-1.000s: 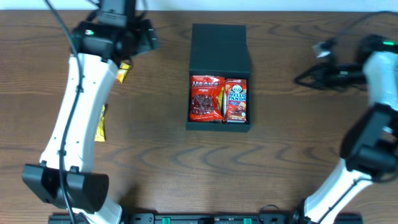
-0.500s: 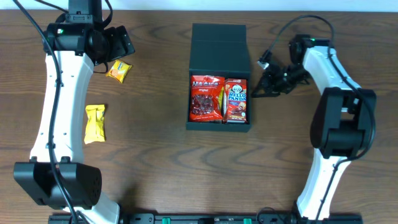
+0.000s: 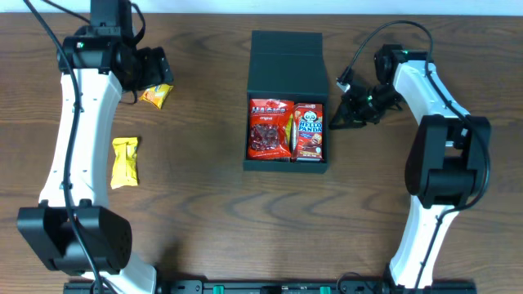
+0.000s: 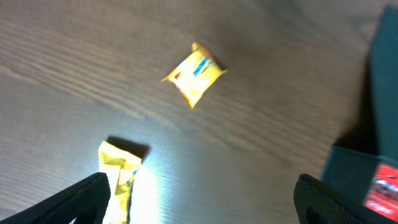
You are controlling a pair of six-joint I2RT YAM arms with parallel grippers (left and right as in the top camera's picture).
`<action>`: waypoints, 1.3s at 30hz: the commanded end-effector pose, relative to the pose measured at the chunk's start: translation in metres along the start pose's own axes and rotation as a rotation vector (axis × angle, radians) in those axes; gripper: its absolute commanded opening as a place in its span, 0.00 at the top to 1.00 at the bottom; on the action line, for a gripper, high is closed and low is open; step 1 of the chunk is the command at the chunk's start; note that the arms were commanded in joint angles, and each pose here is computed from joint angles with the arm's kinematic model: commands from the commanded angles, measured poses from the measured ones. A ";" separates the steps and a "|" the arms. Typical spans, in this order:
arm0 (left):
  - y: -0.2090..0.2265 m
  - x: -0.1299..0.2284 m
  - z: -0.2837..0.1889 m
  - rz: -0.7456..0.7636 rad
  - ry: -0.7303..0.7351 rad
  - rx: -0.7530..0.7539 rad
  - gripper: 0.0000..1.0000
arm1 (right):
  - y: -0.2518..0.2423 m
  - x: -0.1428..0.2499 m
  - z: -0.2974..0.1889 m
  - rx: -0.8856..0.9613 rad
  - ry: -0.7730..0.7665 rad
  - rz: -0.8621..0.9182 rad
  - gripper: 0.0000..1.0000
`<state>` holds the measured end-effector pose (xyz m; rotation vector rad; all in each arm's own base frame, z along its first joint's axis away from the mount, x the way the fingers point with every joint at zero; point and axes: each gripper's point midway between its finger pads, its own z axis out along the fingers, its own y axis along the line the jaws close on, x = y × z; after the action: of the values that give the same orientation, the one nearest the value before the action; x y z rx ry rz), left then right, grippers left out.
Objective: Pack container
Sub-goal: 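Release the box and move the left gripper to the yellow packets, then grasp the long yellow candy packet with the left gripper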
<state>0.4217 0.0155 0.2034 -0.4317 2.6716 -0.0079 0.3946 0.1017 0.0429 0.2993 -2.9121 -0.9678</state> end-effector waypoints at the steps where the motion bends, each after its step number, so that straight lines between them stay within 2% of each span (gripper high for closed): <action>1: 0.015 0.012 0.017 0.017 0.046 -0.035 0.05 | 0.008 0.001 0.011 -0.005 0.025 -0.010 0.99; 4: 0.022 0.024 0.033 0.033 0.076 -0.047 0.05 | 0.007 0.002 0.011 0.000 0.030 -0.006 0.99; 7: 0.022 0.026 0.051 0.119 0.059 -0.040 0.05 | 0.000 0.001 0.006 0.000 0.016 0.018 0.99; 14: 0.016 0.008 0.087 0.296 -0.101 -0.021 0.05 | -0.017 0.011 -0.010 -0.010 0.017 0.112 0.96; 15: 0.015 0.006 0.090 0.307 -0.120 -0.019 0.05 | -0.018 0.013 -0.012 -0.013 0.022 0.117 0.92; 16: 0.014 0.004 0.094 0.314 -0.139 -0.017 0.05 | -0.019 0.015 -0.013 -0.014 0.028 0.118 0.75; 17: 0.014 0.002 0.099 0.315 -0.156 -0.016 0.05 | -0.022 0.018 -0.014 -0.005 0.035 0.127 0.65; 18: 0.013 0.002 0.103 0.314 -0.164 -0.014 0.05 | -0.024 0.019 -0.015 0.003 0.040 0.132 0.61; 20: 0.018 0.009 0.114 0.260 -0.130 -0.030 0.05 | -0.028 0.022 -0.018 0.010 0.045 0.145 0.60; 24: 0.040 0.036 0.125 0.015 -0.025 -0.131 0.05 | -0.026 0.021 -0.026 0.014 0.025 0.141 0.60; 26: 0.046 0.054 0.124 -0.057 0.041 -0.155 0.03 | -0.025 0.020 -0.035 0.039 0.006 0.128 0.59; 29: 0.053 0.079 0.113 -0.044 0.139 -0.183 0.00 | -0.032 0.019 -0.052 0.151 -0.015 0.109 0.53; 30: 0.055 0.085 0.109 -0.034 0.167 -0.191 0.08 | -0.033 0.020 -0.057 0.176 -0.020 0.103 0.52; 33: 0.059 0.110 0.087 0.018 0.271 -0.194 0.20 | -0.033 0.017 -0.078 0.263 -0.064 0.068 0.48; 39: 0.070 0.131 0.060 0.011 0.272 -0.200 0.19 | -0.027 0.008 -0.102 0.317 -0.150 0.019 0.40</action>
<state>0.3267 0.0409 0.0829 -0.4948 2.9765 0.2103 0.3964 0.0291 0.0933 0.2041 -3.1327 -0.5990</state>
